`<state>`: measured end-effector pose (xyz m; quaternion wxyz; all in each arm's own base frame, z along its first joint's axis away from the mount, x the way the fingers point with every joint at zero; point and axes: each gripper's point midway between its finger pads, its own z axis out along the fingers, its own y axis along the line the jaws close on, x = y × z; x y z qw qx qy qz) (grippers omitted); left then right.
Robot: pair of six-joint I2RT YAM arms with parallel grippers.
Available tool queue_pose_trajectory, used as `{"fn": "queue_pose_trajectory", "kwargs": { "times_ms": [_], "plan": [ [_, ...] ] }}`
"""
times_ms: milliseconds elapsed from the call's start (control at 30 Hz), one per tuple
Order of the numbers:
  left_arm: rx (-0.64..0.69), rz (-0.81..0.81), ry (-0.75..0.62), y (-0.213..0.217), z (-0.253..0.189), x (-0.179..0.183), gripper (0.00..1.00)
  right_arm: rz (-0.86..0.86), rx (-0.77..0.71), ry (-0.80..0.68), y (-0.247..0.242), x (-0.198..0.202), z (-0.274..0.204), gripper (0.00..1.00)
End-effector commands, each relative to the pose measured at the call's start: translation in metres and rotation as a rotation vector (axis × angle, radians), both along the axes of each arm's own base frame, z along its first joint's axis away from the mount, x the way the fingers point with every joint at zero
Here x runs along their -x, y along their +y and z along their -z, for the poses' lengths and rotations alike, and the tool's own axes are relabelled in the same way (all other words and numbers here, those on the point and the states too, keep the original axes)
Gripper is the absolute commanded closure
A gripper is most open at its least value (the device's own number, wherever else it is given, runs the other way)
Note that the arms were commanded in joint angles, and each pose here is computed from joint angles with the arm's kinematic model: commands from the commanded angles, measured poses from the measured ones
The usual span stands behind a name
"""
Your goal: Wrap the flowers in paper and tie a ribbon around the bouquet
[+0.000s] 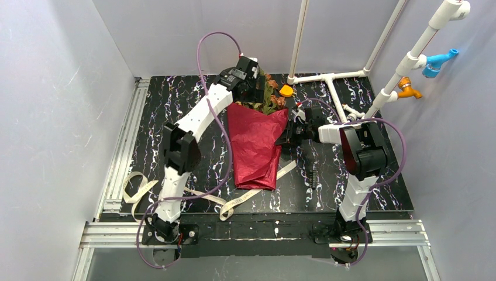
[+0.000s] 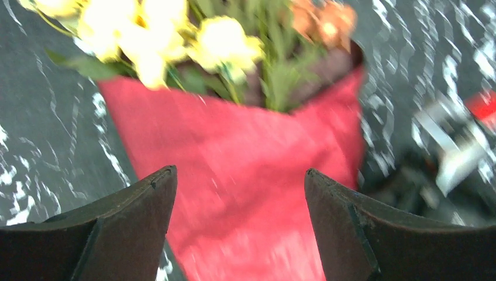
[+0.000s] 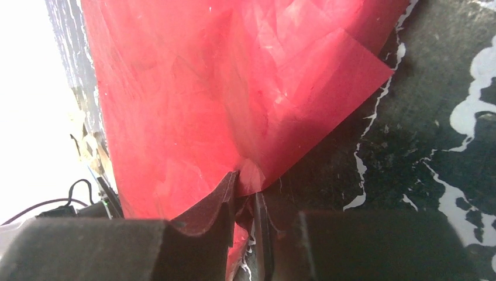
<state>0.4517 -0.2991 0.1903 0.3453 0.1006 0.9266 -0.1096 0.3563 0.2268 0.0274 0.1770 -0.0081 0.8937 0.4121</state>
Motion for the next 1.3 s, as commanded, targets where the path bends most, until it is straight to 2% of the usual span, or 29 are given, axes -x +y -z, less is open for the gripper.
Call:
{"fn": "queue_pose_trajectory", "kwargs": {
  "times_ms": [0, 167, 267, 400, 533, 567, 600, 633, 700, 800, 933, 1067, 1267],
  "plan": [
    [-0.088, -0.163, -0.019, 0.043, 0.031, -0.065, 0.21, -0.005, 0.133, 0.044, -0.015, 0.019, 0.024, 0.75],
    [0.065, -0.289, -0.152, 0.066, 0.044, -0.15, 0.24, -0.028, 0.157, 0.066, -0.015, 0.026, 0.031, 0.75],
    [0.191, -0.326, -0.164, 0.073, 0.063, -0.184, 0.24, -0.041, 0.169, 0.067, -0.014, 0.029, 0.033, 0.75],
    [0.23, -0.293, -0.164, 0.066, 0.094, -0.2, 0.22, -0.06, 0.182, 0.064, -0.011, 0.032, 0.033, 0.75],
    [0.258, -0.238, -0.121, 0.054, 0.122, -0.197, 0.2, -0.076, 0.177, 0.067, -0.005, 0.034, 0.032, 0.75],
    [0.267, -0.221, -0.111, 0.051, 0.128, -0.196, 0.24, -0.078, 0.176, 0.065, -0.004, 0.033, 0.032, 0.75],
    [0.272, -0.207, -0.105, 0.048, 0.133, -0.195, 0.35, -0.081, 0.178, 0.064, -0.003, 0.033, 0.033, 0.75],
    [0.276, -0.196, -0.103, 0.046, 0.134, -0.195, 0.5, -0.081, 0.18, 0.064, -0.003, 0.033, 0.033, 0.75],
    [0.275, -0.177, -0.106, 0.044, 0.133, -0.194, 0.74, -0.084, 0.195, 0.063, -0.004, 0.032, 0.036, 0.75],
    [0.296, -0.095, -0.121, 0.034, 0.118, -0.189, 0.89, -0.082, 0.227, 0.054, -0.007, 0.027, 0.035, 0.75],
    [0.302, 0.018, -0.157, 0.024, 0.089, -0.177, 1.0, -0.077, 0.279, 0.016, -0.011, 0.016, 0.028, 0.75],
    [0.246, 0.099, -0.157, 0.021, 0.072, -0.156, 1.0, -0.069, 0.313, -0.019, -0.015, 0.008, 0.017, 0.75],
    [0.166, 0.085, -0.115, 0.042, 0.066, -0.119, 1.0, -0.057, 0.306, -0.025, -0.014, 0.007, 0.012, 0.76]
  ]
}}
